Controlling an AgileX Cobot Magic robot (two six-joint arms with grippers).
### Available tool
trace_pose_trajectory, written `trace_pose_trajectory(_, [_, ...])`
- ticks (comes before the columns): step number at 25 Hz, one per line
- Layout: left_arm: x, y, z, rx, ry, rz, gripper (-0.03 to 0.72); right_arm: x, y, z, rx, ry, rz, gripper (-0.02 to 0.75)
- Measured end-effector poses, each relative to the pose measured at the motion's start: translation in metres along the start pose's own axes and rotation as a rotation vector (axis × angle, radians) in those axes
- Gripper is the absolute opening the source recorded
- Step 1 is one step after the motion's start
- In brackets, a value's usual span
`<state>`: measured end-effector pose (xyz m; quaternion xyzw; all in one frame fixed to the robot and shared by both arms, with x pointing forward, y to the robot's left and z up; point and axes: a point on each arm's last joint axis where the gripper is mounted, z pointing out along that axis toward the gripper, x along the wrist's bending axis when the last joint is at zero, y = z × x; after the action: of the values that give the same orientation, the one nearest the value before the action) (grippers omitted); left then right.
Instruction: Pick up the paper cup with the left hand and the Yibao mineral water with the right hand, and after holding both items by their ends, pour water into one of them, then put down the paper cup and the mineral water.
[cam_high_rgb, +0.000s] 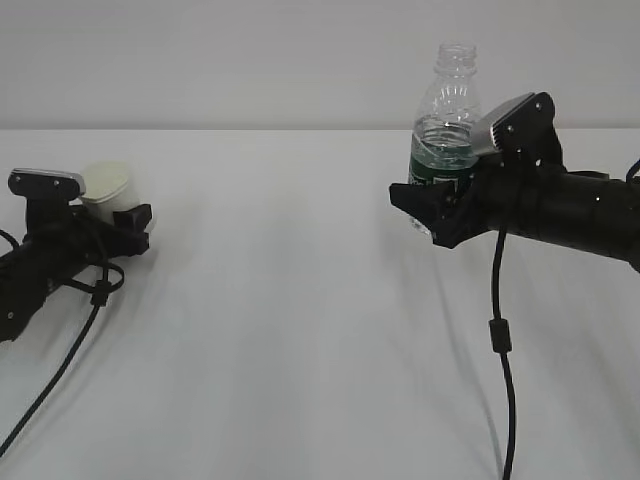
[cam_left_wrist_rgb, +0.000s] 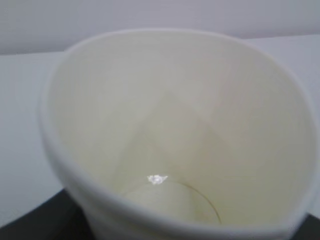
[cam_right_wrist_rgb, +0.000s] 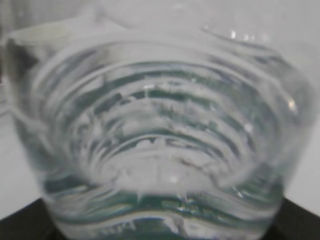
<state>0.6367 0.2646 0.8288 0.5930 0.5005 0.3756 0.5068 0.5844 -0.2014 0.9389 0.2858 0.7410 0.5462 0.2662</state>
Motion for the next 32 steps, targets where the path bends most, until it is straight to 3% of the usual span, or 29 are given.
trace_pose_trajectory(15, [-0.032,0.051,-0.024,-0.039,-0.302,0.005,0.466,0.001,-0.001,0.0,0.007,0.016,0.02,0.496])
trace_pose_trajectory(22, [-0.048,0.061,-0.033,-0.01,-0.477,0.033,0.463,0.004,-0.002,0.0,0.02,0.045,0.029,0.496])
trace_pose_trajectory(32, [-0.061,0.065,-0.043,0.013,-0.645,0.046,0.452,0.008,-0.003,-0.001,0.036,0.086,0.028,0.496])
